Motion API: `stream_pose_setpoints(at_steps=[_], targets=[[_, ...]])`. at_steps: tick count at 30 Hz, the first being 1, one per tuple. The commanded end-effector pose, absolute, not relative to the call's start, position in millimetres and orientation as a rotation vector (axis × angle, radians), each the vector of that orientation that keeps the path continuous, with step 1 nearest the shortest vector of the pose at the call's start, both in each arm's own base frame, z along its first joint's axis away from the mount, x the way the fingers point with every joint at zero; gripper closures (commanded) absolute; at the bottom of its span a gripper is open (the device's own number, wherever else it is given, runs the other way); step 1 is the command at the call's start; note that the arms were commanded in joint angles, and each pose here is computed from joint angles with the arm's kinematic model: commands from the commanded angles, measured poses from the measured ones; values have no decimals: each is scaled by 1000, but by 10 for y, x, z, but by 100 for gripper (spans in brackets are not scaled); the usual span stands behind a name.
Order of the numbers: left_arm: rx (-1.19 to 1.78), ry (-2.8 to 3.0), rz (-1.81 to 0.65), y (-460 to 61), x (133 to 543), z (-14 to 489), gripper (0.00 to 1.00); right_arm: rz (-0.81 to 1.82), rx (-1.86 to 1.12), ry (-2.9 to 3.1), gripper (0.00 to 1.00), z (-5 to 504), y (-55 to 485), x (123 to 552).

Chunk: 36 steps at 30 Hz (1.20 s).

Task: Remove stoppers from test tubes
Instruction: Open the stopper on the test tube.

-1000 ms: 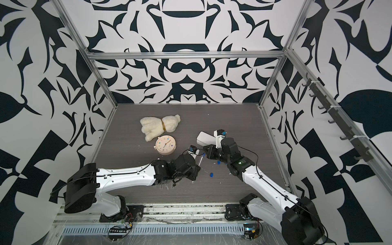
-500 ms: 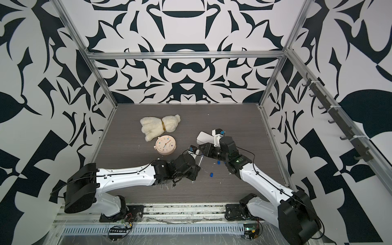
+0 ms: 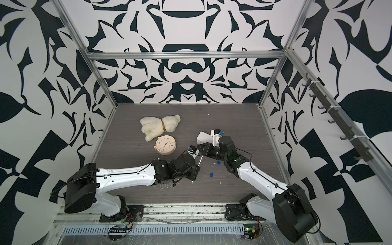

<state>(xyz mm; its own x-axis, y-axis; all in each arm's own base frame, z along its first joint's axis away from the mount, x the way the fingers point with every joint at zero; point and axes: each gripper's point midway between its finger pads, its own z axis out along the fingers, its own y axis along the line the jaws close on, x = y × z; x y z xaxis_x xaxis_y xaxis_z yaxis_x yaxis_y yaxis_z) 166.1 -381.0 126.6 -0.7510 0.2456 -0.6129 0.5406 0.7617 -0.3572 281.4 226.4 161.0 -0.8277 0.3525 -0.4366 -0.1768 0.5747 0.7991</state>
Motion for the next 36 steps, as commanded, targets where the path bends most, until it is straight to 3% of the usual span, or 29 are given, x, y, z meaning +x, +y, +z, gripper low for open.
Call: stream_pose_setpoints(at_steps=[1, 25, 36], targets=[[580, 2381, -712, -3781, 1700, 1334, 81, 1270, 117, 2210, 75, 1676, 2313, 2807], [573, 2372, -723, -3771, 1693, 1375, 81, 1236, 143, 2210, 72, 1673, 2257, 2817], [583, 2377, -724, -3802, 1691, 1350, 81, 1314, 115, 2200, 79, 1694, 2364, 2820]])
